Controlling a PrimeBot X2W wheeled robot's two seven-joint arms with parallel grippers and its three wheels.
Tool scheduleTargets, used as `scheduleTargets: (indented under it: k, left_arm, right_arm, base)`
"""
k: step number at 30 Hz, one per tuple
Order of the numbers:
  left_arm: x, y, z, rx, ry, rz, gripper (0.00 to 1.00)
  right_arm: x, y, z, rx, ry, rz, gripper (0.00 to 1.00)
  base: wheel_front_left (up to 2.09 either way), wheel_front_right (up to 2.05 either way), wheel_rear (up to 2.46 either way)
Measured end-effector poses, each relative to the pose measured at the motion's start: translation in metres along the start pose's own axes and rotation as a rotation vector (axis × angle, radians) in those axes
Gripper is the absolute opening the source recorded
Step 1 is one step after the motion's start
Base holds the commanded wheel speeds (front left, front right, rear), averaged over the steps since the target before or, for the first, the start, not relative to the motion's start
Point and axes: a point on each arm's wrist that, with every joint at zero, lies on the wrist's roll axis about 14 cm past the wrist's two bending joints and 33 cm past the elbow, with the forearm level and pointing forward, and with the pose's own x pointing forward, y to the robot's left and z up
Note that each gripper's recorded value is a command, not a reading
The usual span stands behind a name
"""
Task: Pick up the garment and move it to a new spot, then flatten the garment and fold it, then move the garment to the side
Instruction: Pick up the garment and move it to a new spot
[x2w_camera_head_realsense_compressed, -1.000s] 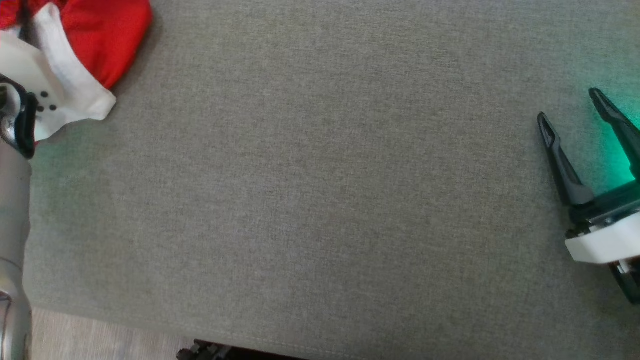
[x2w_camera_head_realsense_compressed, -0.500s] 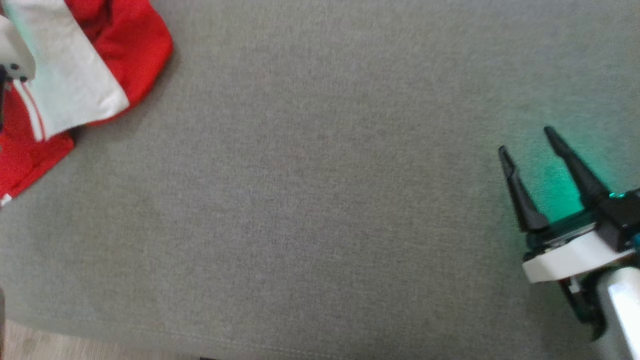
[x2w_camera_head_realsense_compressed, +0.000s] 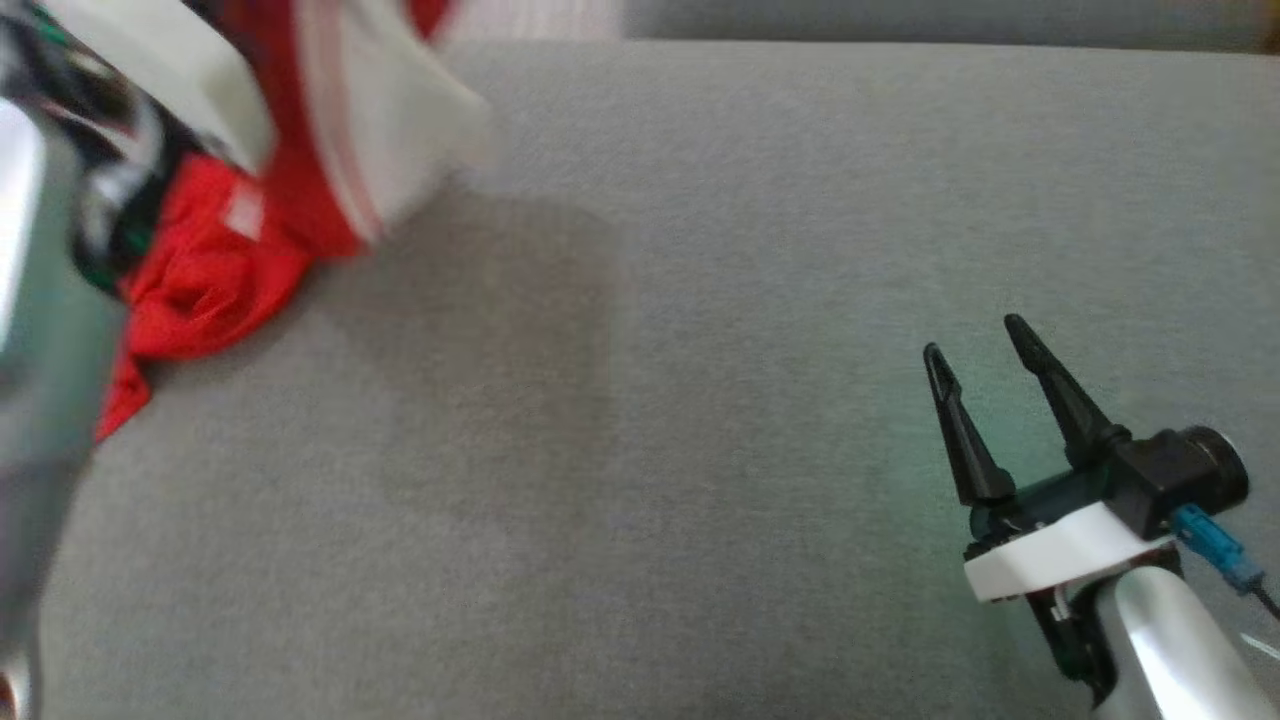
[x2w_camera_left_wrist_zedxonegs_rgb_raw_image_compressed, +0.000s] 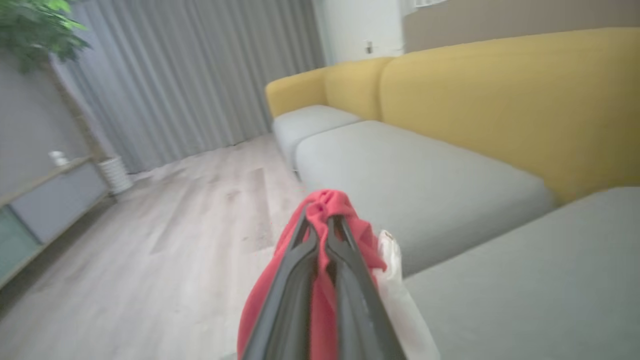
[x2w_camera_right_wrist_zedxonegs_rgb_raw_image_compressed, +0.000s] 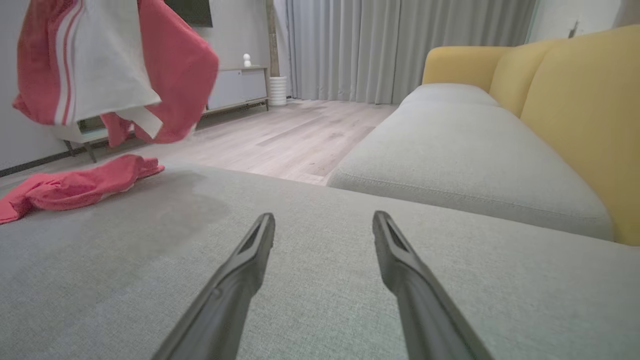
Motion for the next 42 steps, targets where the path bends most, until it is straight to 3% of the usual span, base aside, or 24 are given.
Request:
scheduleTargets:
  k: [9,17,21,22,26,29,35,36,37,38,39,40,42]
  left_arm:
    - [-0.030,-0.171,0.021,-0.149,-0.015,-0.509,0.00]
    - [-0.039,-0.274,0.011,-0.249,0.031,-0.752,0.00]
    - [-0.029,-0.312,-0.035,-0.266,0.154,-0.778,0.00]
    - [-0.024,-0.326,-0.066,-0.245,0.217,-0.768,0.00]
    - [-0.011,-0.348,-0.110,-0.271,0.302,-0.728,0.00]
    - [-0.006,-0.360,-0.137,-0.225,0.324,-0.713,0.00]
    - [-0.003,-0.361,-0.172,-0.247,0.354,-0.657,0.00]
    - [-0.001,-0.358,-0.173,-0.241,0.337,-0.639,0.05]
    - [0.002,-0.355,-0.172,-0.237,0.317,-0.620,0.21]
    - [0.004,-0.352,-0.169,-0.241,0.297,-0.606,0.50]
    - [0.006,-0.350,-0.166,-0.248,0.282,-0.598,0.92]
    - [0.007,-0.348,-0.162,-0.251,0.265,-0.591,1.00]
    - [0.006,-0.345,-0.153,-0.264,0.222,-0.580,1.00]
  right_arm:
    - [-0.026,-0.019,0.020,0.003,-0.058,-0.101,1.00]
    - [-0.043,-0.041,0.033,0.005,-0.101,-0.204,1.00]
    - [-0.060,-0.053,0.025,0.017,-0.078,-0.271,1.00]
    - [-0.067,-0.056,0.022,0.025,-0.071,-0.299,1.00]
    - [-0.082,-0.067,0.020,0.020,-0.059,-0.353,1.00]
    - [-0.086,-0.073,0.022,0.007,-0.060,-0.377,1.00]
    - [-0.087,-0.079,0.023,-0.020,-0.055,-0.389,1.00]
    - [-0.087,-0.079,0.024,-0.022,-0.057,-0.388,1.00]
    - [-0.086,-0.079,0.025,-0.025,-0.058,-0.387,1.00]
    - [-0.086,-0.080,0.026,-0.030,-0.060,-0.385,1.00]
    - [-0.085,-0.080,0.026,-0.037,-0.061,-0.382,1.00]
    - [-0.085,-0.081,0.028,-0.044,-0.063,-0.381,1.00]
    - [-0.086,-0.083,0.031,-0.055,-0.071,-0.381,1.00]
  base:
    - [0.00,0.00,0.00]
    - [0.00,0.00,0.00]
    - [0.00,0.00,0.00]
    - [0.00,0.00,0.00]
    - [0.00,0.00,0.00]
    - [0.00,0.00,0.00]
    - [0.00,0.00,0.00]
    - [0.00,0.00,0.00]
    - [0.00,0.00,0.00]
    - [0.00,0.00,0.00]
    - [0.00,0.00,0.00]
    - [0.00,0.00,0.00]
    - [0.00,0.00,0.00]
